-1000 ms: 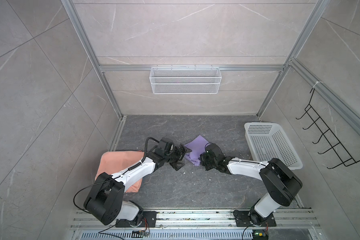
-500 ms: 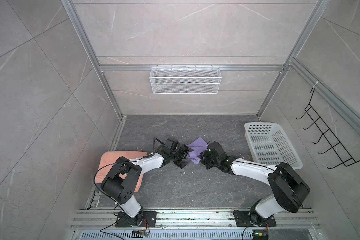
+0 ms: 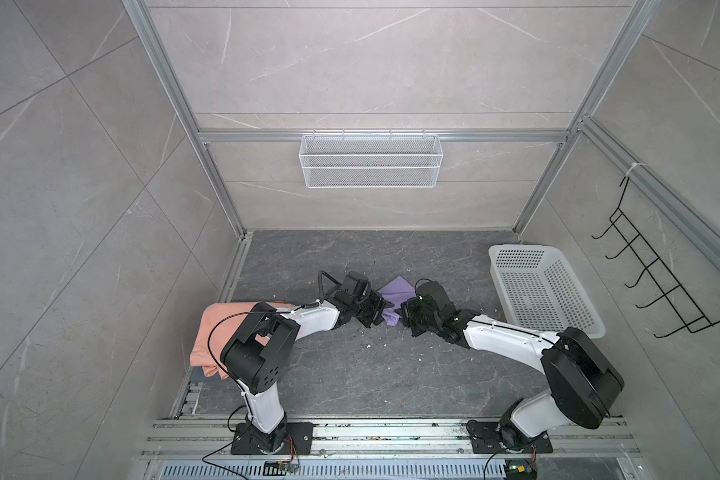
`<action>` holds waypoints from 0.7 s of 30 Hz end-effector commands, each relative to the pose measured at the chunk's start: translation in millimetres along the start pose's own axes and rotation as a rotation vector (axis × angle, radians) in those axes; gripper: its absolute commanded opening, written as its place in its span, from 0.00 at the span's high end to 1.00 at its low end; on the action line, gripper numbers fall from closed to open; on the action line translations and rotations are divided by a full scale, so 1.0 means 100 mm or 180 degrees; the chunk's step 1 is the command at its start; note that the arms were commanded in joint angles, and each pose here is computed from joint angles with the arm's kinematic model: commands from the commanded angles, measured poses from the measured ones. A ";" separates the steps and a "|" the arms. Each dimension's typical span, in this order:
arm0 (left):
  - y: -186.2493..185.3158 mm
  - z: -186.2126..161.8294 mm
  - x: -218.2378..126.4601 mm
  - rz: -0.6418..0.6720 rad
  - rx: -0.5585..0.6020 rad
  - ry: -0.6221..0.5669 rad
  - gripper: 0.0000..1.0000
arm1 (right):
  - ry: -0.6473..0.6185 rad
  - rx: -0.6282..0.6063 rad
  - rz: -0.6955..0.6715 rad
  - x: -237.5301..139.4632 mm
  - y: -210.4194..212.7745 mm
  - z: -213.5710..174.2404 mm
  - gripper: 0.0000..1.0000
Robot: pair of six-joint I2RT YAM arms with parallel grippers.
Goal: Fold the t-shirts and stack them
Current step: 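Carry the lavender shirt onto the pink stack with left gripper while right withdraws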
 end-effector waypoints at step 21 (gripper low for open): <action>-0.32 0.08 -1.95 0.3381 0.2749 -0.0256 1.00 | -0.0638 -0.2033 -0.0325 -0.99 0.70 0.20 0.37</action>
Point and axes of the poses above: each gripper's point midway between its finger pads, its own x axis out along the fingers, its own y axis along the line the jaws close on, z = x × y, the point moved 10 cm from there along -x, back along the fingers, and after that the axes turned 6 degrees about -x, right-handed, at the moved point
